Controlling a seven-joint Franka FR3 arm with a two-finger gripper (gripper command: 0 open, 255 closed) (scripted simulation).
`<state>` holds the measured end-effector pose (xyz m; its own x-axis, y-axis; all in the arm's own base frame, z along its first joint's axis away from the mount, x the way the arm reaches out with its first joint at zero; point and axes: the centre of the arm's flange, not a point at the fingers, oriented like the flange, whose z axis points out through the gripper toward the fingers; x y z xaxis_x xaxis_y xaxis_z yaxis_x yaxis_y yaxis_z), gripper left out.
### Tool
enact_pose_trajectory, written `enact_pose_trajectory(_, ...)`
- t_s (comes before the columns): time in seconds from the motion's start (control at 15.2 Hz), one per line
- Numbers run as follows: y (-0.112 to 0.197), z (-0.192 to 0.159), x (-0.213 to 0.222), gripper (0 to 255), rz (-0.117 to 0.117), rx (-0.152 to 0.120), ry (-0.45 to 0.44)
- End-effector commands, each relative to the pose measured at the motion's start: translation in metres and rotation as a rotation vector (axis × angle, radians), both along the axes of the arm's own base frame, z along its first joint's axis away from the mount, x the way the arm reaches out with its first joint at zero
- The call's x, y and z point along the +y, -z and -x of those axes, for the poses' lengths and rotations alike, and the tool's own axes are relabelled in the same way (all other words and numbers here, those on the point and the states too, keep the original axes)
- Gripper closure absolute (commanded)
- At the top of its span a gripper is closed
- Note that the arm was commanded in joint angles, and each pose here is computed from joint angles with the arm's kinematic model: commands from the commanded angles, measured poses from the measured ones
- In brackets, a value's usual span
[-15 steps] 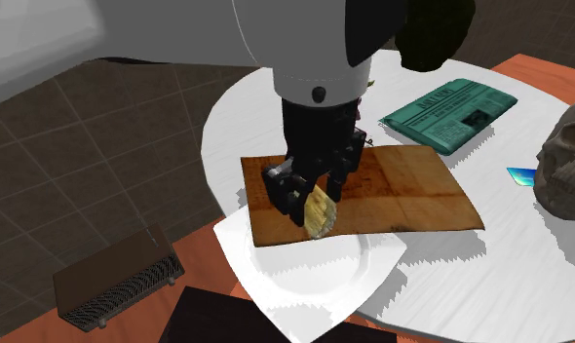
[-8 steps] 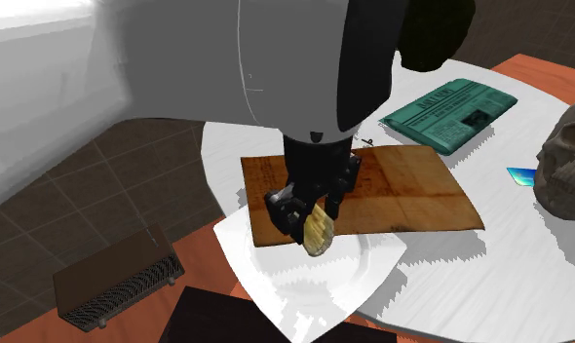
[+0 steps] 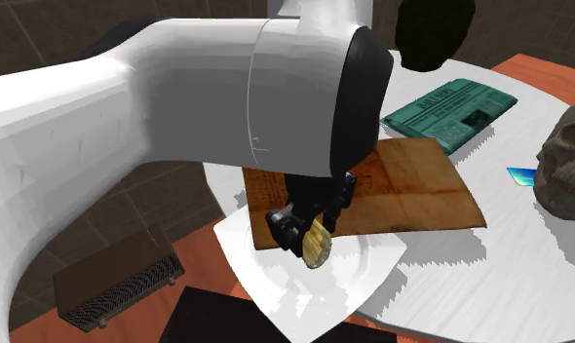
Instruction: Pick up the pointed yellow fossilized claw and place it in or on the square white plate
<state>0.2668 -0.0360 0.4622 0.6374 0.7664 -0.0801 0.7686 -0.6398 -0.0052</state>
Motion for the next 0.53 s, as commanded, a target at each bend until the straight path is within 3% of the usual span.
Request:
enact_pose_trajectory(0.0, 0.0018, -0.0004, 0.0003, 255, 0.000, 0.001, 0.000)
enact_pose_trajectory(0.33, 0.0018, -0.0004, 0.0003, 255, 0.000, 0.001, 0.000)
enact_pose_trajectory(0.4, 0.0019, -0.0004, 0.0003, 0, 0.000, 0.001, 0.000)
enact_pose_trajectory(0.46, 0.0020, -0.0004, 0.0003, 0, 0.000, 0.001, 0.000)
